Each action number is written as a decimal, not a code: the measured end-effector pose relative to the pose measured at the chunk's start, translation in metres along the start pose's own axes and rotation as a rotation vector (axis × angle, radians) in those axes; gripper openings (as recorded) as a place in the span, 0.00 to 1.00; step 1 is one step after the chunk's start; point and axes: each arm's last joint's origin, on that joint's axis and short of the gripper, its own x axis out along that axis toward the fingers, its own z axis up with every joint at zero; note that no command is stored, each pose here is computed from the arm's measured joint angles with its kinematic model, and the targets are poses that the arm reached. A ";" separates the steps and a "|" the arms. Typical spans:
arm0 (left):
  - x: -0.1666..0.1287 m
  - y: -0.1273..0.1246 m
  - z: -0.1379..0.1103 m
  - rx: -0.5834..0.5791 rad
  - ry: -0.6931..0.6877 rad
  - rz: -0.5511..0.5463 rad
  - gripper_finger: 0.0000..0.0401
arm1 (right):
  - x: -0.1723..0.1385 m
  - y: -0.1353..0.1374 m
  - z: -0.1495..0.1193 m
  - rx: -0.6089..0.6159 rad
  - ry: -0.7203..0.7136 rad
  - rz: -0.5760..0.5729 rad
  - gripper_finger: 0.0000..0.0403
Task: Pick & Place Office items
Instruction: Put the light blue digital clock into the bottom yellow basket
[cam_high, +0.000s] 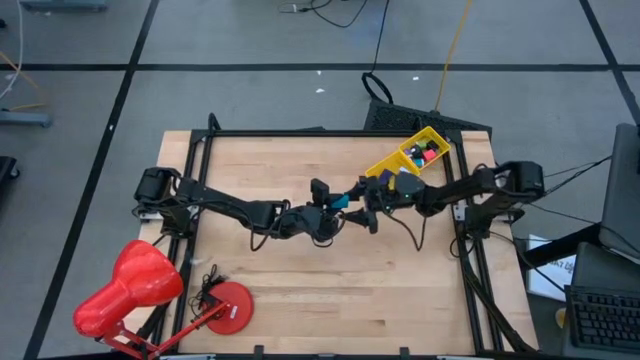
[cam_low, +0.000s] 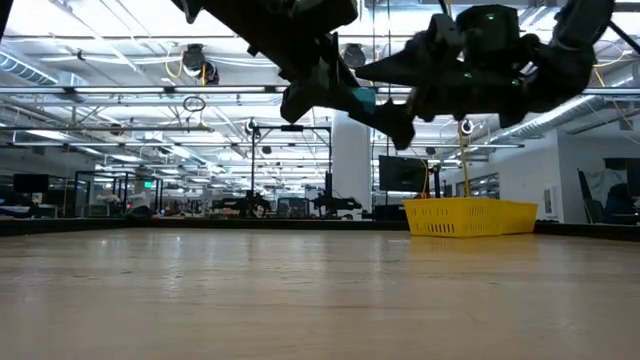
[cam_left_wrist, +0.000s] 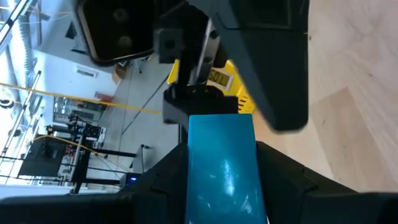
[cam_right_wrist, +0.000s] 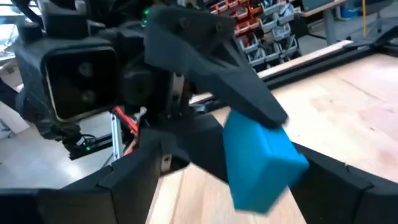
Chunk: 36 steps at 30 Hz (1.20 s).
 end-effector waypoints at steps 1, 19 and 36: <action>0.000 0.000 0.000 0.000 -0.001 -0.001 0.38 | 0.002 0.000 0.001 -0.001 -0.002 0.002 0.76; -0.002 -0.003 0.001 -0.077 -0.004 -0.018 0.39 | 0.010 0.000 0.002 -0.033 0.028 0.038 0.16; -0.059 0.037 -0.024 -0.447 -0.210 -0.633 0.85 | 0.002 -0.007 0.005 -0.095 0.045 0.063 0.10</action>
